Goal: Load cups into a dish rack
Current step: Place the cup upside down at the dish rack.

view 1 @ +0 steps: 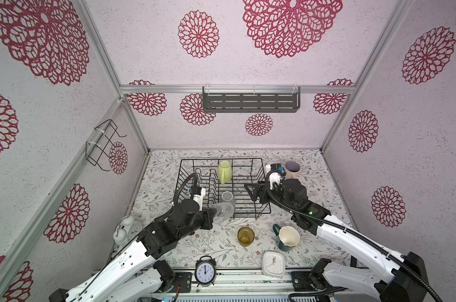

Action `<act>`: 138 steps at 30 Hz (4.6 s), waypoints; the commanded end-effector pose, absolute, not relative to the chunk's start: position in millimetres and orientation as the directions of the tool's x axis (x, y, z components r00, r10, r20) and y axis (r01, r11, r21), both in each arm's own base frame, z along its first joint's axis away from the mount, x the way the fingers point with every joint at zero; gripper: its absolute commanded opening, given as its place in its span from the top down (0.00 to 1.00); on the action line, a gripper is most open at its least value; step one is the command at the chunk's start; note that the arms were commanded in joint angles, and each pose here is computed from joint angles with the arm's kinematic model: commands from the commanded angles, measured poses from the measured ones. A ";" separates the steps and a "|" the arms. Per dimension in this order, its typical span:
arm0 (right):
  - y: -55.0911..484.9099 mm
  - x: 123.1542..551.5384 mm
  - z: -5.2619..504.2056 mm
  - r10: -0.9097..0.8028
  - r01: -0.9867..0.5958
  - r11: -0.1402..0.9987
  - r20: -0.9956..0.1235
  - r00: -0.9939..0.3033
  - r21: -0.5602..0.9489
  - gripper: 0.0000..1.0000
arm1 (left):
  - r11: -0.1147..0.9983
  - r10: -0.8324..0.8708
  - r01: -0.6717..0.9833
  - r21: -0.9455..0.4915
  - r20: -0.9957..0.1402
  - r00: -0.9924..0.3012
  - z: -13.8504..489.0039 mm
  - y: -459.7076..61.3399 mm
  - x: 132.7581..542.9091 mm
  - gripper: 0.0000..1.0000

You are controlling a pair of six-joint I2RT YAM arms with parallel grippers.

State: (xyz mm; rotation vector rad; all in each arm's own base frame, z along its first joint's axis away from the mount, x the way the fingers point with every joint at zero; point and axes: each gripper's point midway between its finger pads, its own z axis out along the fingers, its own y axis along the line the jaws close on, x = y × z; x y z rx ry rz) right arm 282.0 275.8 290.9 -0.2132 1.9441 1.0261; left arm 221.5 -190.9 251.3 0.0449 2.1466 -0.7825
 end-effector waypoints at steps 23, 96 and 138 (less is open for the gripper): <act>339.1 243.1 363.6 0.296 -0.448 -0.115 -0.400 -0.867 0.887 0.09 | 0.289 -0.439 0.492 -0.821 -0.570 -0.694 313.0 -254.1 274.9 0.99; 378.6 398.3 130.4 -0.532 -0.942 0.334 -0.833 -0.150 -0.043 0.44 | 0.793 -0.509 -0.107 -0.599 -0.557 -0.656 183.2 -105.9 266.1 0.08; 401.6 419.7 106.1 -0.590 -0.934 0.351 -0.789 -0.170 -0.061 0.17 | 0.782 -0.520 -0.121 -0.612 -0.532 -0.668 178.7 -110.6 272.6 0.09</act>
